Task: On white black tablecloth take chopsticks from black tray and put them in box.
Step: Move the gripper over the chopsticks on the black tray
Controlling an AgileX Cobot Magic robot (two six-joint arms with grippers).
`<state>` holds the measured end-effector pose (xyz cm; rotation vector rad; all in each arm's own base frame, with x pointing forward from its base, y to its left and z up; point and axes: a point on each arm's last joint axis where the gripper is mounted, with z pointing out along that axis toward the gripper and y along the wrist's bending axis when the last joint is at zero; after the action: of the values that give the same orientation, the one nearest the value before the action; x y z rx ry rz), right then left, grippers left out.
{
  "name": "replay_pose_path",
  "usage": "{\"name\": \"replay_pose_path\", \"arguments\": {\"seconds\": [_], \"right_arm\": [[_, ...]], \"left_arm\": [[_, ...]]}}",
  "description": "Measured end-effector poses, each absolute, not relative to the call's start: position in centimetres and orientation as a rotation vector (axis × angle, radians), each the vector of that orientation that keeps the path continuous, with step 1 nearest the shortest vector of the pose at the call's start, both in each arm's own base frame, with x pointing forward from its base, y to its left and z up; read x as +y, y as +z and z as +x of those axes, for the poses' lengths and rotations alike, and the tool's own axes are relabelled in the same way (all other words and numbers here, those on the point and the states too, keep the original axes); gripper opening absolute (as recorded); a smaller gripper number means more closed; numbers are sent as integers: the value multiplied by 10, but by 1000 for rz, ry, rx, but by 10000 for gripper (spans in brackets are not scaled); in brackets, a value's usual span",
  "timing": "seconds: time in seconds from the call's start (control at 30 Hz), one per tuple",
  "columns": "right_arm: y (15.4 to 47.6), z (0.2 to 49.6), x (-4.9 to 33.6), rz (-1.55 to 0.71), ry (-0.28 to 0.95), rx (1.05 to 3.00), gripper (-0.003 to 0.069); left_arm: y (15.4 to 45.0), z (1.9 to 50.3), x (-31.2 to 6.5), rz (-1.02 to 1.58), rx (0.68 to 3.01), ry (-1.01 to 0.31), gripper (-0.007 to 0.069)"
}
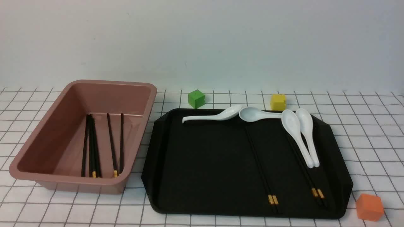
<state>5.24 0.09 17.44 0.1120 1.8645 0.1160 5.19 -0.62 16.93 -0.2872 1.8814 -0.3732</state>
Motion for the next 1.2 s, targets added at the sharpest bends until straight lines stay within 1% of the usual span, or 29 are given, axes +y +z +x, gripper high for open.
{"name": "replay_pose_path", "arguments": {"seconds": [0.8, 0.93, 1.0, 1.03, 1.07, 1.13, 1.17, 1.2], "right_arm": [[174, 52, 1, 112, 116, 1864, 240], [175, 53, 0, 93, 86, 1860, 240], [175, 53, 0, 125, 117, 1855, 240], [176, 53, 3, 246, 247, 1837, 240], [176, 53, 4, 282, 287, 1833, 240], [176, 53, 7, 461, 486, 1801, 240], [177, 53, 8, 505, 534, 1792, 240], [177, 53, 10, 589, 626, 1774, 240]], "left_arm": [[169, 52, -6, -288, 1881, -374, 82], [169, 52, -6, -288, 1881, -374, 82], [169, 52, -6, -288, 1881, -374, 82], [169, 52, -6, -288, 1881, -374, 82], [169, 52, -6, -288, 1881, -374, 82], [169, 52, -6, -288, 1881, -374, 82], [169, 52, -6, -288, 1881, -374, 82], [169, 52, -6, -288, 1881, -374, 82]]}}
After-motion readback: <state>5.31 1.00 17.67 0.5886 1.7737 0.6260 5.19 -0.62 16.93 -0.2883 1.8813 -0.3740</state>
